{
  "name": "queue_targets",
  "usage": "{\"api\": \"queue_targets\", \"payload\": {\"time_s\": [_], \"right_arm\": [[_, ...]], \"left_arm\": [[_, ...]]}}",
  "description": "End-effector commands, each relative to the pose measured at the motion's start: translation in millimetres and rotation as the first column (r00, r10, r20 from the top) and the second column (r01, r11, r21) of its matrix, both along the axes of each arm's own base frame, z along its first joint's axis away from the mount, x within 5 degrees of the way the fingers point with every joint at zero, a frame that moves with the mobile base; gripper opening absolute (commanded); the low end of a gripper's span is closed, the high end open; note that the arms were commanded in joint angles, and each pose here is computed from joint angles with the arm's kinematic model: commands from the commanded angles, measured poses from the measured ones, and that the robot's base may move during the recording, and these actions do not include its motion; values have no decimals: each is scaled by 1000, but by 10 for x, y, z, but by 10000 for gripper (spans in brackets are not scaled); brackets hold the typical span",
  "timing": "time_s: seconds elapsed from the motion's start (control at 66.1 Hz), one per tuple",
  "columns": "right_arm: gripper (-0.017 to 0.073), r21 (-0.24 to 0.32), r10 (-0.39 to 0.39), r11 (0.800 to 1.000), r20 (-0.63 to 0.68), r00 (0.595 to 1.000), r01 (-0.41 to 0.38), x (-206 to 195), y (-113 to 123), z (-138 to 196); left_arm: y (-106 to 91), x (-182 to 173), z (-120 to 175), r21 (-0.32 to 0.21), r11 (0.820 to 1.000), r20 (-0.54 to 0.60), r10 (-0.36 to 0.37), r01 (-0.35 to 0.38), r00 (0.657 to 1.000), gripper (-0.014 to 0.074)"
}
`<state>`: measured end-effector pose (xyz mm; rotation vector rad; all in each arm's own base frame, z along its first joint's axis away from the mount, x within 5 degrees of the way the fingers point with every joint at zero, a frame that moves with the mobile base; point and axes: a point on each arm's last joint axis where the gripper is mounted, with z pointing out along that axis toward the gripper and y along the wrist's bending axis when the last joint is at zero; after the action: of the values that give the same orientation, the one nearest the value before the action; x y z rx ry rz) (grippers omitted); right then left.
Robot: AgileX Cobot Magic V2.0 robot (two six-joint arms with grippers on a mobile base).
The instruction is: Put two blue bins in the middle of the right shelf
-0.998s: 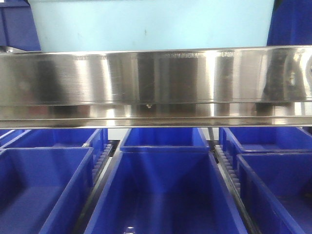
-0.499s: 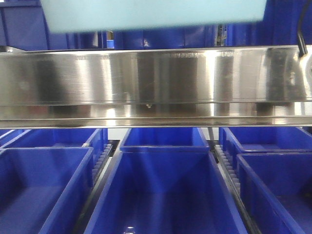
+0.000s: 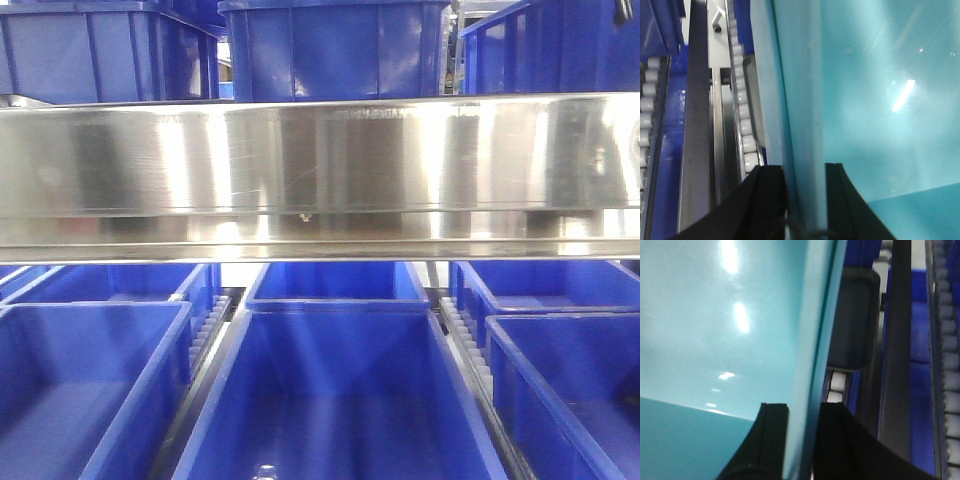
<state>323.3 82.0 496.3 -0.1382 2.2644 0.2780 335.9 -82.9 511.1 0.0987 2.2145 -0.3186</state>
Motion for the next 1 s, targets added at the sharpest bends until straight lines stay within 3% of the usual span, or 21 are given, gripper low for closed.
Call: {"api": "queue_targets", "payload": {"time_s": [0.0, 0.983], "right_arm": [[-163, 38, 36, 998, 126, 991, -41, -54, 32, 187], [-163, 43, 33, 998, 145, 989, -40, -44, 33, 203]], "left_arm": [[-45, -77, 169, -59, 997, 96, -39, 45, 995, -111], [-37, -74, 168, -51, 998, 98, -33, 38, 995, -111]]}}
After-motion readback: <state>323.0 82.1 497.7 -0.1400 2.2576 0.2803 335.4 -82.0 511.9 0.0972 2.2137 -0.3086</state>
